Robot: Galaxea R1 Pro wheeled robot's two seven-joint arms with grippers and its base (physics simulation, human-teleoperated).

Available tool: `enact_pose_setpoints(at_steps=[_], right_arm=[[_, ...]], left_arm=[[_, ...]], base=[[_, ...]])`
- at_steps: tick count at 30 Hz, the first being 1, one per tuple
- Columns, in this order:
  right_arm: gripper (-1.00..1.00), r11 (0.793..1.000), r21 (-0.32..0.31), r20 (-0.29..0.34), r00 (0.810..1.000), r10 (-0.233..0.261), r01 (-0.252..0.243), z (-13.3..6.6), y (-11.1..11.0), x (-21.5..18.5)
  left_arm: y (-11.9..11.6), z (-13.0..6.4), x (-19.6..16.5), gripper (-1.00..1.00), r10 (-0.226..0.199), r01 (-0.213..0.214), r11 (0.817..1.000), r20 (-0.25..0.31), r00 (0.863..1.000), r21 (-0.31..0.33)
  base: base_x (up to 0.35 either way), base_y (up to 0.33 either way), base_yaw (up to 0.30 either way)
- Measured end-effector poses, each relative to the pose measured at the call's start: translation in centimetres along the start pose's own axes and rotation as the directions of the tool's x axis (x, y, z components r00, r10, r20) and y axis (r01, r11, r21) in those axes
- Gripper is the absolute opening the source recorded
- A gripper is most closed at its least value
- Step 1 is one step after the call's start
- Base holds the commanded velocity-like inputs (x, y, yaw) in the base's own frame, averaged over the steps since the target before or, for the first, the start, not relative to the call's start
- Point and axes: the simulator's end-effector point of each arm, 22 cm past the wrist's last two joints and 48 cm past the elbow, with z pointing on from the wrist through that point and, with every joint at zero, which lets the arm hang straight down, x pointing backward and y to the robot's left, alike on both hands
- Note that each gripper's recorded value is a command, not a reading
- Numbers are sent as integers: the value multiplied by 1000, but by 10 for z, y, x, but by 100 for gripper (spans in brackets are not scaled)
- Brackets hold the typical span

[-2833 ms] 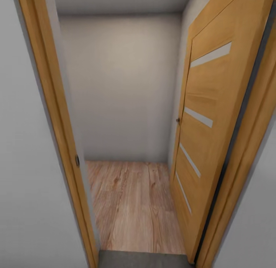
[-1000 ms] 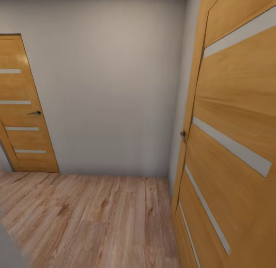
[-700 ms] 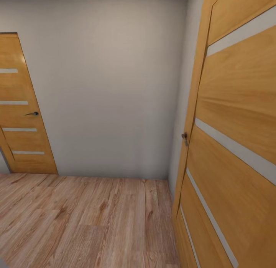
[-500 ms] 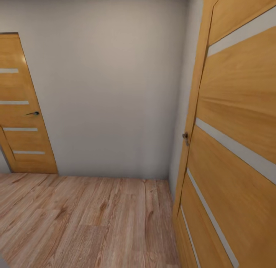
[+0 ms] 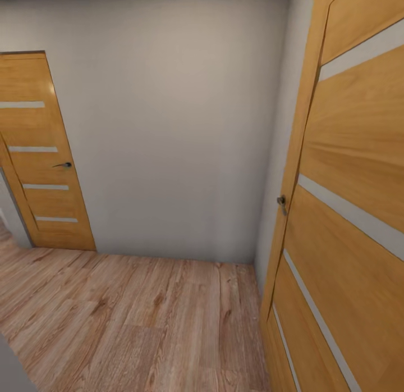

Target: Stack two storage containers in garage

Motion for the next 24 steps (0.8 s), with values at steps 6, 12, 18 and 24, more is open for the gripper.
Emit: enact_pose_setpoints(at_steps=[6,12,18,24], right_arm=[[100,1000,0,0,1000,0,0,0,0,0],[100,1000,1,1,1000,0,0,0,0,0],[100,1000,0,5,1000,-3,3,0,-1,-1],[100,1000,0,3,1000,-3,3,0,-1,-1]], left_arm=[[-1,0,0,100,-3,3,1000,0,1000,1],[-1,0,0,100,-3,3,1000,-1,1000,1],[-1,0,0,100,-3,3,1000,-1,1000,1],[-1,0,0,100,-3,3,1000,-1,1000,1]], base=[[0,164,1],[0,28,0],[0,2,0],[0,0,0]])
